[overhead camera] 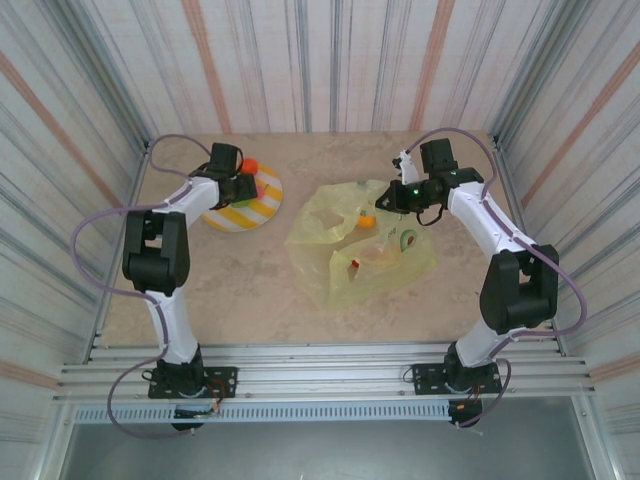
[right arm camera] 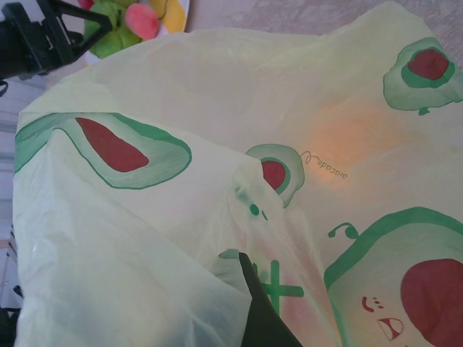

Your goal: Place the fruits into the plastic bag

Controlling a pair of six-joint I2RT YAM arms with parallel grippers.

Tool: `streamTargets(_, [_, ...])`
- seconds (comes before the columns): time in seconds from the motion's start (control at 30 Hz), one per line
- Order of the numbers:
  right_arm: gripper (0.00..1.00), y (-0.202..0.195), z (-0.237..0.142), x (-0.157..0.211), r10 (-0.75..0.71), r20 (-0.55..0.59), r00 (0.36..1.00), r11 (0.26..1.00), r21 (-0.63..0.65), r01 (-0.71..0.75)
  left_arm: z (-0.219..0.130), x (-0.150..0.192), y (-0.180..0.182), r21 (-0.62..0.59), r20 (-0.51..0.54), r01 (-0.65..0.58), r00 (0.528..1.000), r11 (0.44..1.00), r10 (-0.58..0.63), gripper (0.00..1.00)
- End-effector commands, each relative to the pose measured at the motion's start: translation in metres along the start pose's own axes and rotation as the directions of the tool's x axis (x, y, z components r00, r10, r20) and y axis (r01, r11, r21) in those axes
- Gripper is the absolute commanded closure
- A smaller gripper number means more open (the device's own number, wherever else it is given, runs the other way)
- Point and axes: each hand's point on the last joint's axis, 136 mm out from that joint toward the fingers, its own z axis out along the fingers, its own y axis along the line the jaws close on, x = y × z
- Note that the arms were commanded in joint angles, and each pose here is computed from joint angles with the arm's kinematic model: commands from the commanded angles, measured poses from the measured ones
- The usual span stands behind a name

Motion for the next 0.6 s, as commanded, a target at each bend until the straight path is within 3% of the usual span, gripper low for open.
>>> streamTargets(0.0, [1.00,-0.001,0.006,0.003,0.011,-0.020,1.000,1.000,-0.016,-0.011,0.007,-0.004,0.004,0.005,-0.010,0.038,0.999,0.999,-0.038,0.12])
streamTargets(0.3, [1.00,-0.002,0.007,0.004,0.012,-0.024,1.000,1.000,-0.018,-0.012,0.020,0.000,0.009,0.020,-0.035,0.058,0.998,0.998,-0.057,0.18])
streamTargets(0.57, [1.00,-0.003,0.008,0.005,0.016,-0.030,0.999,1.000,-0.016,-0.016,0.015,0.005,0.012,0.029,-0.028,0.062,0.998,0.998,-0.061,0.34])
